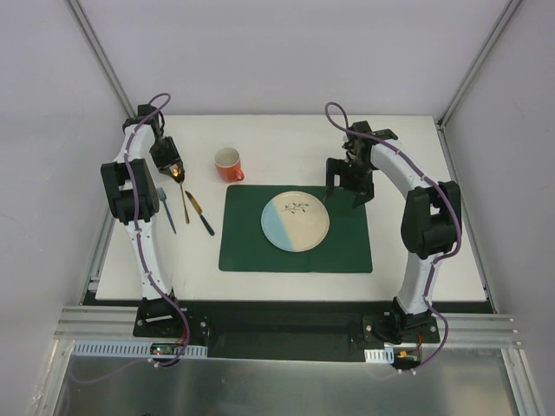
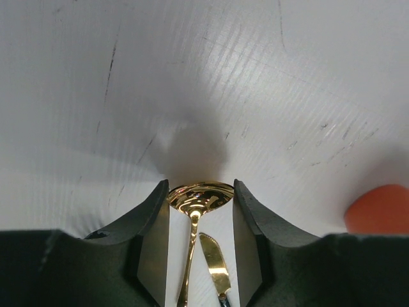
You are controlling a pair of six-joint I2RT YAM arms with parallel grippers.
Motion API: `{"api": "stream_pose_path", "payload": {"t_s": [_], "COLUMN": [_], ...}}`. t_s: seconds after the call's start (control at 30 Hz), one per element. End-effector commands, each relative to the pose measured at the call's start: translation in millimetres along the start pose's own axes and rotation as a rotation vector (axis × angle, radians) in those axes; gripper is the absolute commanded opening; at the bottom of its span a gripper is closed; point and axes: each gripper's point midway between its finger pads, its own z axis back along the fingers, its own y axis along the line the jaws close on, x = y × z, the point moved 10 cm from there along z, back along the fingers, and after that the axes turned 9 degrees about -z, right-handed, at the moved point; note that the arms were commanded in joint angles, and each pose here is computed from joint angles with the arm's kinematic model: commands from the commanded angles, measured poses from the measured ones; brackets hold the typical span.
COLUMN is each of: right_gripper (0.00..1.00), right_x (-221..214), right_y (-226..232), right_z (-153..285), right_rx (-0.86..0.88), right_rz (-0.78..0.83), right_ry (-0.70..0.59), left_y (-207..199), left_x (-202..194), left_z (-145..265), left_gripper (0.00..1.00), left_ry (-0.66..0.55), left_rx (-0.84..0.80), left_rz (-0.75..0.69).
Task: Set the dinner table for one person
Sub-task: Pick up the spoon from the center of the board, then place the spoon on the napkin.
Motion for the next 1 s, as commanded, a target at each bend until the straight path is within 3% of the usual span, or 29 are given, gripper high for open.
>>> {"api": "stream_pose_path", "payload": {"t_s": [0.0,0.37,0.77,0.97], "right_gripper": [0.99,0.99,0.99,0.99], "right_x": [-3,-5,-9,-14], "right_y": [7,17,22,19], "right_z": [13,9,19,29], "right_rx": [0.023,0.035,0.043,0.038], "right_rz": [0.004,0.015,0.018,0.032], "right_ry": [-0.037,-0.038,-0.059,-0.076], "left_y": [-18,-31,-61,-79], "left_x": [3,-7,-77,-103], "left_z": [55,104,108,117], "left_gripper": [0.0,0.0,0.0,0.0], "left_ry": [-0.082,-0.143,-0.026,-0.031], "left_rx": [-0.076,-0.172,-0.165,-0.125], "left_rz": [0.014,0.017,-0.046,-0.065]}}
